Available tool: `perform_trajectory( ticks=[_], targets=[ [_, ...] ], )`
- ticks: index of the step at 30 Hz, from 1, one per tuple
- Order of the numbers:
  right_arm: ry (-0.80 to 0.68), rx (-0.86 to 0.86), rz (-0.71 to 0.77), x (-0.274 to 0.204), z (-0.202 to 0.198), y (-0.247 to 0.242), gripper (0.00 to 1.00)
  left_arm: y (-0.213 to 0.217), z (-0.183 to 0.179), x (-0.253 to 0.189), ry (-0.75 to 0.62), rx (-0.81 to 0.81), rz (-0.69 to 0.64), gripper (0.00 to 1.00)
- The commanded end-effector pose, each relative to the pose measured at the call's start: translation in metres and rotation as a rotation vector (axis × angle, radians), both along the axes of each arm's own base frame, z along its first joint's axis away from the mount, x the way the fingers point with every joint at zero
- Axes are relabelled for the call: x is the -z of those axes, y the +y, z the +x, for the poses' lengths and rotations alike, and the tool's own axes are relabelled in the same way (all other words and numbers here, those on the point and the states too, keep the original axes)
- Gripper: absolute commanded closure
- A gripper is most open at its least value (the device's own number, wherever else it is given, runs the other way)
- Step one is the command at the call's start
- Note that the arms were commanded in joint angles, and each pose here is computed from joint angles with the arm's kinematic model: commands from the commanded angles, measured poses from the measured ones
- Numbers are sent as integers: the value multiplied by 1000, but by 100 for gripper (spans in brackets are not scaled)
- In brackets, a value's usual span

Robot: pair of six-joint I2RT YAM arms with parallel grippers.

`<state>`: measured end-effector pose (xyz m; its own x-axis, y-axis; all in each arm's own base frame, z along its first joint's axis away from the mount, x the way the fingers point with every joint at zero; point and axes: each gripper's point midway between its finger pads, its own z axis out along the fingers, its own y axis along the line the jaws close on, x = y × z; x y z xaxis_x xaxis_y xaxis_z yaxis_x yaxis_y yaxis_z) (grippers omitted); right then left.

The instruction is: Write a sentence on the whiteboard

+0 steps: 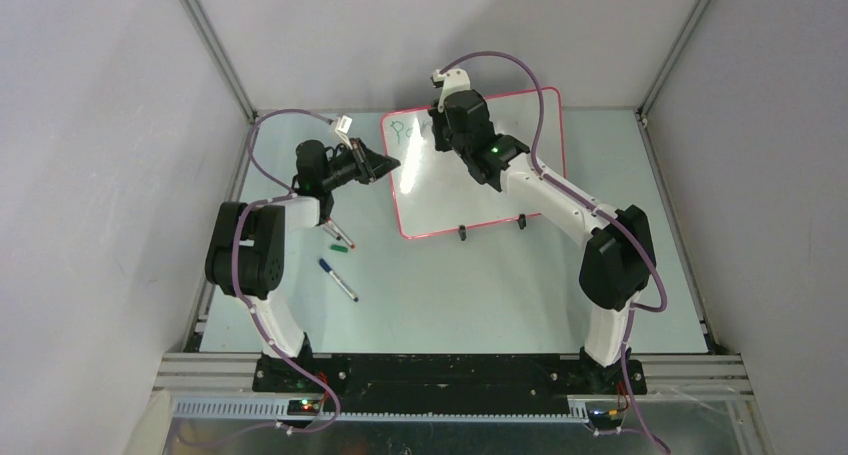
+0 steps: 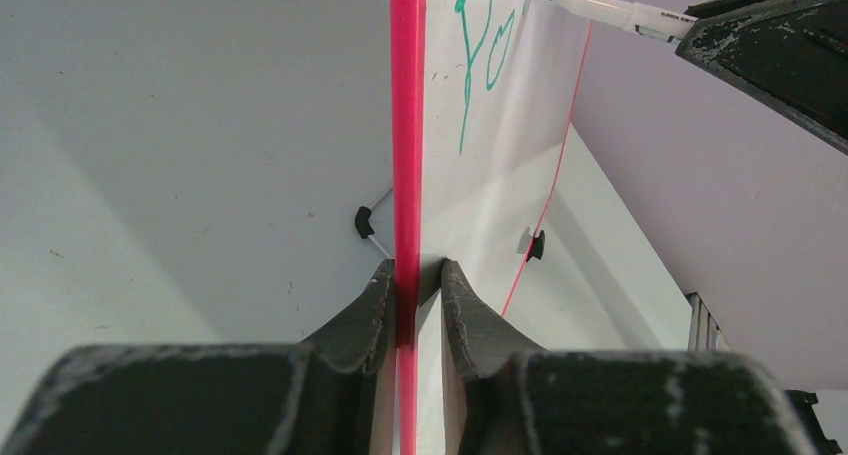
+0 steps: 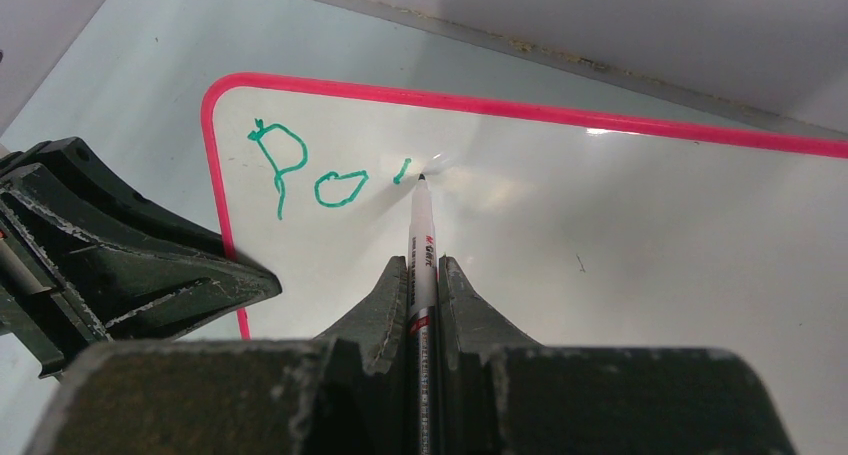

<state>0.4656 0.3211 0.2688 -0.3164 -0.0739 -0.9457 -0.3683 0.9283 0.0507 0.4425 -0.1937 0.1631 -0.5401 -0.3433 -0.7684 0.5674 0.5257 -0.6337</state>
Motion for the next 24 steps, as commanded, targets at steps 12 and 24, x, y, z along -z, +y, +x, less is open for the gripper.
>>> perform_trajectory(
  ticks=[12,24],
  targets=[
    [-56,-6,53,-30,8,9,100,-4,5,-17,-88,6,23,100],
    [-58,-3,45,-31,5,7,100,-4,4,-17,-90,8,23,100]
  ],
)
